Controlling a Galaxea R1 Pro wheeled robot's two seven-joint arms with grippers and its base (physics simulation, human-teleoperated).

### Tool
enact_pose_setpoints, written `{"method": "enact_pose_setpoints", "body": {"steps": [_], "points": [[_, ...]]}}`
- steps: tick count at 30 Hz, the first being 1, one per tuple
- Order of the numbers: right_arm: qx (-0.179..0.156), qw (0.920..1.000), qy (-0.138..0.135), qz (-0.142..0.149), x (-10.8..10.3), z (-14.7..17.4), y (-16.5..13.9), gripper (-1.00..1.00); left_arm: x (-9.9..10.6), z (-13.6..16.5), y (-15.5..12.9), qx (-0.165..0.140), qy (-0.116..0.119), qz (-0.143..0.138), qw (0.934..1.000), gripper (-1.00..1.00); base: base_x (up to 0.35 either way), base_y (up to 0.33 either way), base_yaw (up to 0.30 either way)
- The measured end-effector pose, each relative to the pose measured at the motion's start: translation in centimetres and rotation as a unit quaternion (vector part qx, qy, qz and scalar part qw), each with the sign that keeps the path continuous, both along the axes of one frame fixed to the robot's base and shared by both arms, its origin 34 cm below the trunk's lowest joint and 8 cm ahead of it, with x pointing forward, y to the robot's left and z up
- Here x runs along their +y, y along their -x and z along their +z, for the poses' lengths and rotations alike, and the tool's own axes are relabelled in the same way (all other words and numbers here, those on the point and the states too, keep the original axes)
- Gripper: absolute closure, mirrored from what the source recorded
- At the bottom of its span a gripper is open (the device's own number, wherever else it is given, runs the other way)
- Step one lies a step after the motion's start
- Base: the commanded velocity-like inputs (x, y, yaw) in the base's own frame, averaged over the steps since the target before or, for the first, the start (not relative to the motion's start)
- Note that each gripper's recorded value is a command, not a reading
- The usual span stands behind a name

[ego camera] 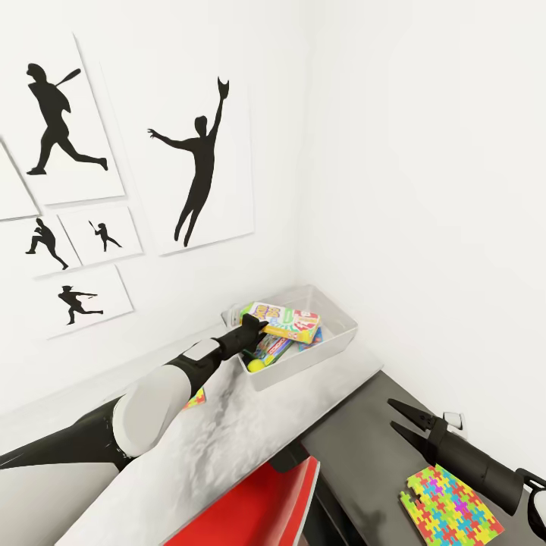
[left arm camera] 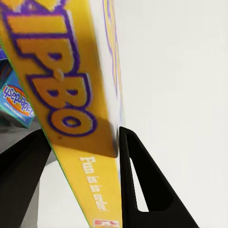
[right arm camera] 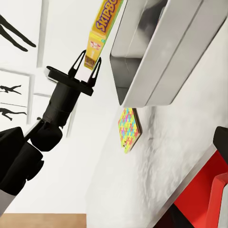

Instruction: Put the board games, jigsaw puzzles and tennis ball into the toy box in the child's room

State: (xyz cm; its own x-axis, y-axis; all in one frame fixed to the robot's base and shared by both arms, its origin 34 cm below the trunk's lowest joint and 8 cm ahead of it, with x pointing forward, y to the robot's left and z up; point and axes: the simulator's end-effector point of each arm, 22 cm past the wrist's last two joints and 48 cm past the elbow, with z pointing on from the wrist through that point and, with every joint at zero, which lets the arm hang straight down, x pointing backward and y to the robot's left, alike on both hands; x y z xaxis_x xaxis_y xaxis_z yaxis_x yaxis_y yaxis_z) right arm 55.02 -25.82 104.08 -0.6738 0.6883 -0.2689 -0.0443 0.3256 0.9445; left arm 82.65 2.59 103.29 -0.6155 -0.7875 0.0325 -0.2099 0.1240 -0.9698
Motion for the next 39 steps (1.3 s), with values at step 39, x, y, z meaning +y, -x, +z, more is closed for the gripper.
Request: {"method": "enact_pose_setpoints", "body": {"steps": [39], "points": [[0.001, 1.0, 0.001, 0.001, 0.1, -0.1, 0.0, -1.0, 2.2, -1.0, -1.2, -0.01, -0.031, 0.063, 0.9975, 1.0, 0.0, 0.0, 0.0]]}}
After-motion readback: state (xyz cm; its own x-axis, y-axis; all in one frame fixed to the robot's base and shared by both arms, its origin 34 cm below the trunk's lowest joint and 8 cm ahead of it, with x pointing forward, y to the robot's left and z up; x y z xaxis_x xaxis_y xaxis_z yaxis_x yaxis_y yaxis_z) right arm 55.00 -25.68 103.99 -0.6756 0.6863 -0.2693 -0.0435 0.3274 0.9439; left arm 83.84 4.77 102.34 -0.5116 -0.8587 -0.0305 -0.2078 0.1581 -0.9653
